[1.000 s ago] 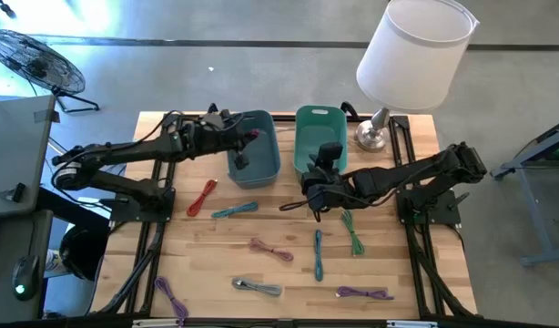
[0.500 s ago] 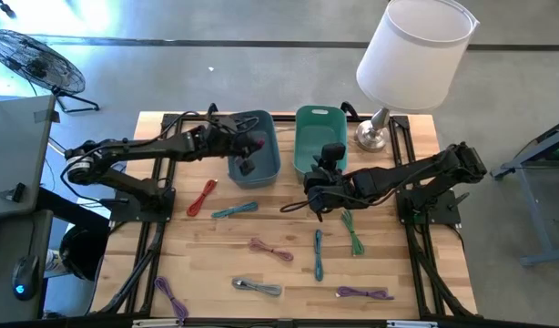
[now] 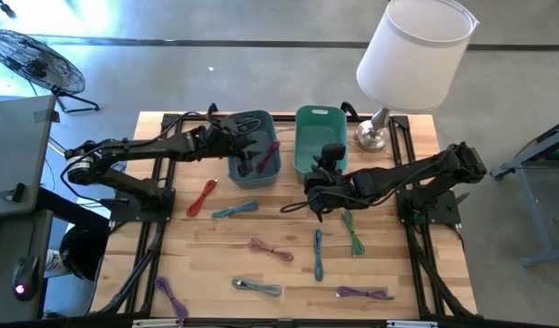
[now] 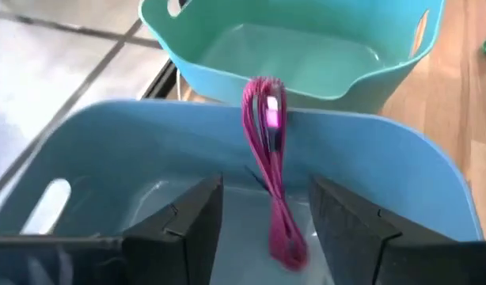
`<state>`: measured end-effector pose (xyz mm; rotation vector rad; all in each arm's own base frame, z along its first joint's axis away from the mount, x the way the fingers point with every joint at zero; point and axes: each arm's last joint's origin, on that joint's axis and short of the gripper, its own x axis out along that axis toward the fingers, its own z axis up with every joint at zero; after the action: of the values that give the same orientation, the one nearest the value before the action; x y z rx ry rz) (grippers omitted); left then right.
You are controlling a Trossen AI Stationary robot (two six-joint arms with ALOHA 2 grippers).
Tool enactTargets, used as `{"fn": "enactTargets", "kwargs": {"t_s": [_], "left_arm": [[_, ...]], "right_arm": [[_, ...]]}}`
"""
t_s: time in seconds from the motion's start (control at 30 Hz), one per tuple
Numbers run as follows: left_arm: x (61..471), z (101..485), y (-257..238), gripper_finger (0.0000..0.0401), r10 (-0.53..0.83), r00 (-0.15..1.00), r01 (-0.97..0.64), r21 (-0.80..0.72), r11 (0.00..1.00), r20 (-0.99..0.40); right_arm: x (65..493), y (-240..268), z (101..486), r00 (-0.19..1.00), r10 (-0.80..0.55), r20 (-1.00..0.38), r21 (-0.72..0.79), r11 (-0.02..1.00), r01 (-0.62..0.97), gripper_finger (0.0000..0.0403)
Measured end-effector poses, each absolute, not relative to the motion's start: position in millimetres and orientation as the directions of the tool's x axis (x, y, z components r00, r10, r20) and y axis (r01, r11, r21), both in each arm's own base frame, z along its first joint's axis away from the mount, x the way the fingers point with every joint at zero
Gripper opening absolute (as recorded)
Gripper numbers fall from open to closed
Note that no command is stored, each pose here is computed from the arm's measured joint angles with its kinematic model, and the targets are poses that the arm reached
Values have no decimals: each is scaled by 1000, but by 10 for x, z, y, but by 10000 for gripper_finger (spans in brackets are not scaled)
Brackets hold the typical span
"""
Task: Pick & Place USB Port
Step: Put the green charger cable into the green bin
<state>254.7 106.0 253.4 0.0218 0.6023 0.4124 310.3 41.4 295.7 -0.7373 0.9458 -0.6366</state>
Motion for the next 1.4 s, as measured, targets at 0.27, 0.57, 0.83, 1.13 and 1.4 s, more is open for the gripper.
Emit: {"fn": "enactTargets", "kwargs": {"t_s": [0.27,0.57,0.83,1.13,1.4], "left_arm": [[2571,2910,1015,189,76,957,-78,4,997,-281],[2516,3453,681,190,-302,952,307,183,934,-55],[2527,3419,609,190,-308,945,324,205,924,-109],[2509,3307,609,190,-294,932,334,186,924,-210],[2493,3250,603,190,-301,917,345,145,927,-262]], "right_arm": [[2805,525,3066,466,-555,-689,-624,782,9,133],[2172,599,3434,493,-203,-846,-91,966,241,133],[1936,627,3331,236,-161,-958,-21,863,506,133],[2160,848,3092,121,-88,-989,-16,865,501,144],[2395,1016,2752,-26,-117,-993,-115,869,482,207]]}}
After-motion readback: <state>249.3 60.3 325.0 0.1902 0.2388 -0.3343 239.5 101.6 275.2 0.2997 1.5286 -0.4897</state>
